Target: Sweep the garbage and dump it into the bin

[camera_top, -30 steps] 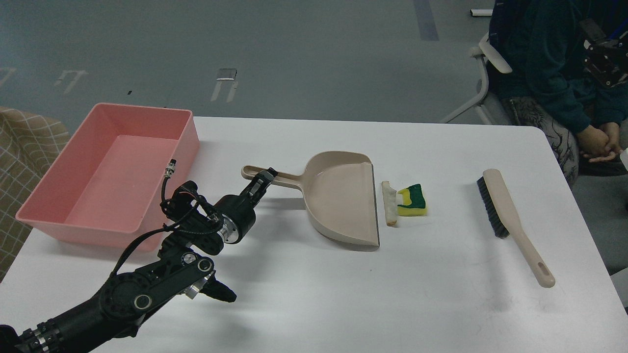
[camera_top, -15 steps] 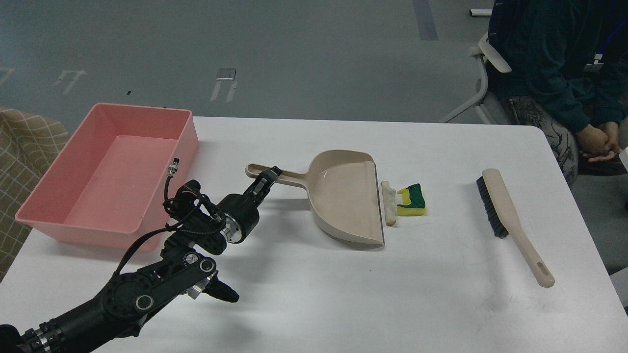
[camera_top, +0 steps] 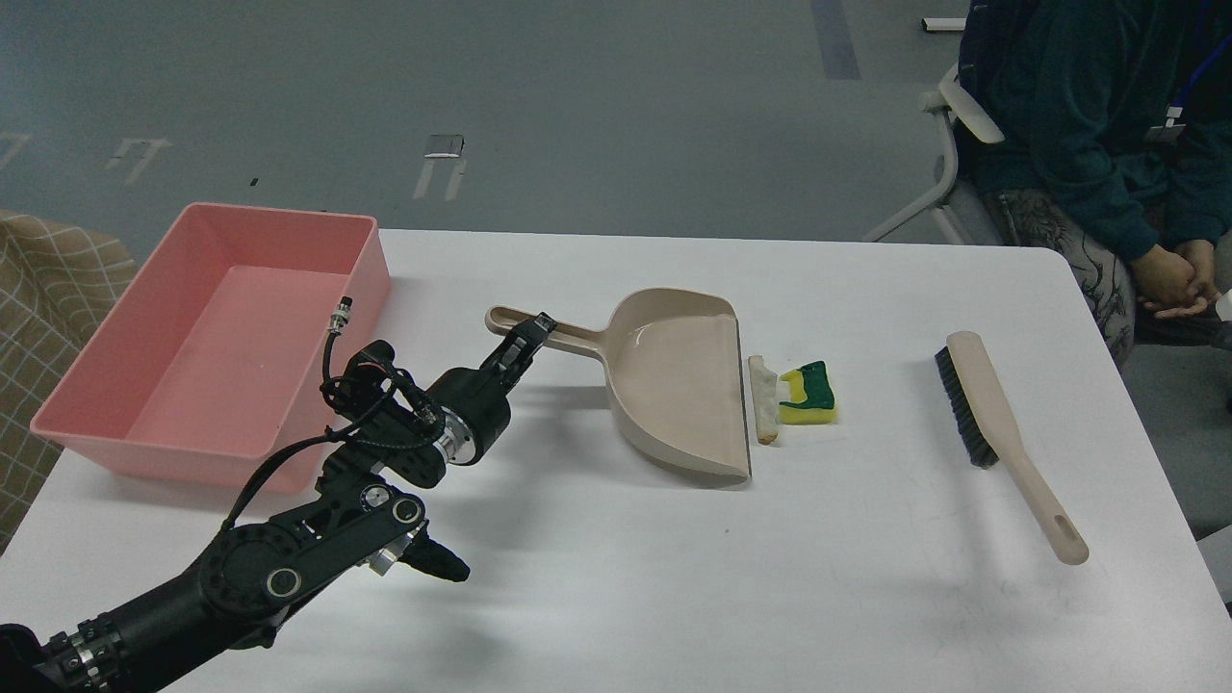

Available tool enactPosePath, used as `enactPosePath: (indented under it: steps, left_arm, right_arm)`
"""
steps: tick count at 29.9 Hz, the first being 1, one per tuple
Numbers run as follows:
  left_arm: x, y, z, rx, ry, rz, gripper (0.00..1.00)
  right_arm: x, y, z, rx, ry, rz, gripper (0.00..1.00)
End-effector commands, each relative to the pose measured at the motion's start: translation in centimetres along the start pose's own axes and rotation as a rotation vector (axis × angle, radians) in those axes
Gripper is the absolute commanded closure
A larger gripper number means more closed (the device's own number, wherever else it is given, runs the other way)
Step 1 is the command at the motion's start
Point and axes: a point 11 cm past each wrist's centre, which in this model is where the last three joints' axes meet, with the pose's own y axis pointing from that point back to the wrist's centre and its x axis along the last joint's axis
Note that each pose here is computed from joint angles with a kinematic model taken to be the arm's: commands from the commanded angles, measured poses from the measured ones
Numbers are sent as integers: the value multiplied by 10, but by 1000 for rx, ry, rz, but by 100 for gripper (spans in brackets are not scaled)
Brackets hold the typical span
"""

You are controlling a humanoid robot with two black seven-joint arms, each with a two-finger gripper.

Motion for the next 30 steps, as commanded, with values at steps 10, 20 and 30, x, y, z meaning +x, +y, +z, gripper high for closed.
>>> enactPosePath:
  steps: [10,20,30]
  left_arm:
    - [-6,-1,7,-18,9,-11,100]
    - [-10,-1,8,-19,18,-16,100]
    - [-10,-1,8,-21,22,-14,100]
  right_arm:
    - [-41,-22,17,-62,58,-109,7]
    - [-66,-48,14,-73,100,-184,9]
    - [-82,-68,1,-55,103,-223,9]
